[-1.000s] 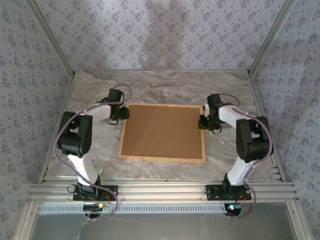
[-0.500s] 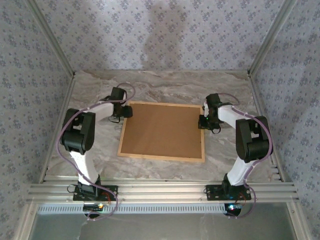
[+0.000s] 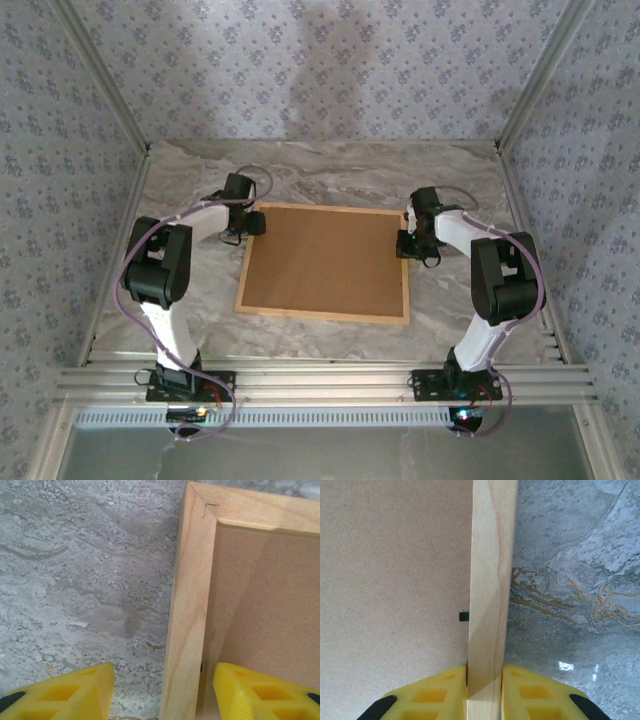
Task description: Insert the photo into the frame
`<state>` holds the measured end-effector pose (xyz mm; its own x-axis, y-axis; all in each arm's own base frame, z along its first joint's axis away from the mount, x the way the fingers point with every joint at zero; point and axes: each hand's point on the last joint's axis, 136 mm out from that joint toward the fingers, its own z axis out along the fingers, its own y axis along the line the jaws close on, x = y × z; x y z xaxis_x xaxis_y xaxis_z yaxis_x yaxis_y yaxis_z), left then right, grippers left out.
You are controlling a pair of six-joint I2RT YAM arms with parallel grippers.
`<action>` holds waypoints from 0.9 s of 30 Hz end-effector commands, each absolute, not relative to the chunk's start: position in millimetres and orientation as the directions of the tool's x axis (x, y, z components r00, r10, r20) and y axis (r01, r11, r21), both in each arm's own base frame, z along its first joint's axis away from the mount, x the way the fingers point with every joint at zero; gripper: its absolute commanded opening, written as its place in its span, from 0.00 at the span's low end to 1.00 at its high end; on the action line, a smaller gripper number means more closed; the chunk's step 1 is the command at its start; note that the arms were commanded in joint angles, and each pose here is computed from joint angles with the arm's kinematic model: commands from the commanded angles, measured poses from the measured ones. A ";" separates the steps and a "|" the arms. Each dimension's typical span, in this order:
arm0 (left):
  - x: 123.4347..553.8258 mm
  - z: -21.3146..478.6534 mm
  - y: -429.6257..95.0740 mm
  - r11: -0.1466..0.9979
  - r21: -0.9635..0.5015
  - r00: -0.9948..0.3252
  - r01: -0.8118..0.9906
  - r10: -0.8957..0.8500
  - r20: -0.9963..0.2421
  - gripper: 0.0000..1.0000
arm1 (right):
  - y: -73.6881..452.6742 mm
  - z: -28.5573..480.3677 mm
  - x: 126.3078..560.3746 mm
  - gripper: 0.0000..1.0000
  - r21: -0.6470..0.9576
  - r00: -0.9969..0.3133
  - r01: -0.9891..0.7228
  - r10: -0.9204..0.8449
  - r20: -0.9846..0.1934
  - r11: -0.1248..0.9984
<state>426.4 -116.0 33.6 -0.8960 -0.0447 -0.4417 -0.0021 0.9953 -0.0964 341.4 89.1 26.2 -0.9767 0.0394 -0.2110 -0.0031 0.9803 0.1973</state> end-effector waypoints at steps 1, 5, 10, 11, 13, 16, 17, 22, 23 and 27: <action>406.1 42.2 -117.9 0.994 -0.112 -0.917 0.018 -0.029 -0.398 0.57 | 99.0 14.4 329.3 0.23 0.202 -0.987 -0.043 -0.009 -0.163 0.978; 413.7 58.3 -108.9 0.991 -0.136 -0.898 -0.006 -0.065 -0.435 0.58 | 97.7 15.1 329.5 0.22 0.196 -0.986 -0.043 -0.010 -0.165 0.980; 420.1 56.1 -100.1 0.989 -0.148 -0.900 -0.029 -0.090 -0.426 0.53 | 97.4 14.6 329.7 0.22 0.196 -0.986 -0.043 -0.011 -0.165 0.980; 421.9 54.8 -99.0 0.988 -0.150 -0.900 -0.032 -0.094 -0.425 0.50 | 97.4 14.0 329.3 0.22 0.195 -0.986 -0.044 -0.011 -0.163 0.980; 424.9 51.5 -99.2 0.987 -0.158 -0.904 -0.034 -0.098 -0.417 0.46 | 97.8 13.6 329.1 0.22 0.196 -0.987 -0.045 -0.013 -0.162 0.979; 429.3 48.8 -101.7 0.985 -0.168 -0.909 -0.028 -0.095 -0.406 0.43 | 97.7 13.9 329.7 0.22 0.197 -0.986 -0.045 -0.012 -0.164 0.979; 430.7 48.2 -103.0 0.985 -0.173 -0.910 -0.026 -0.095 -0.404 0.42 | 97.6 13.3 329.0 0.22 0.196 -0.987 -0.044 -0.012 -0.161 0.980; 434.6 42.6 -107.7 0.982 -0.190 -0.917 -0.021 -0.094 -0.389 0.41 | 97.2 12.9 328.6 0.22 0.197 -0.987 -0.042 -0.011 -0.158 0.979; 435.1 41.2 -108.0 0.982 -0.190 -0.918 -0.021 -0.095 -0.386 0.41 | 97.3 12.2 328.2 0.22 0.198 -0.988 -0.042 -0.011 -0.156 0.979; 432.6 34.1 -108.7 0.981 -0.191 -0.925 -0.019 -0.090 -0.369 0.41 | 96.6 12.4 328.3 0.22 0.197 -0.988 -0.042 -0.011 -0.156 0.980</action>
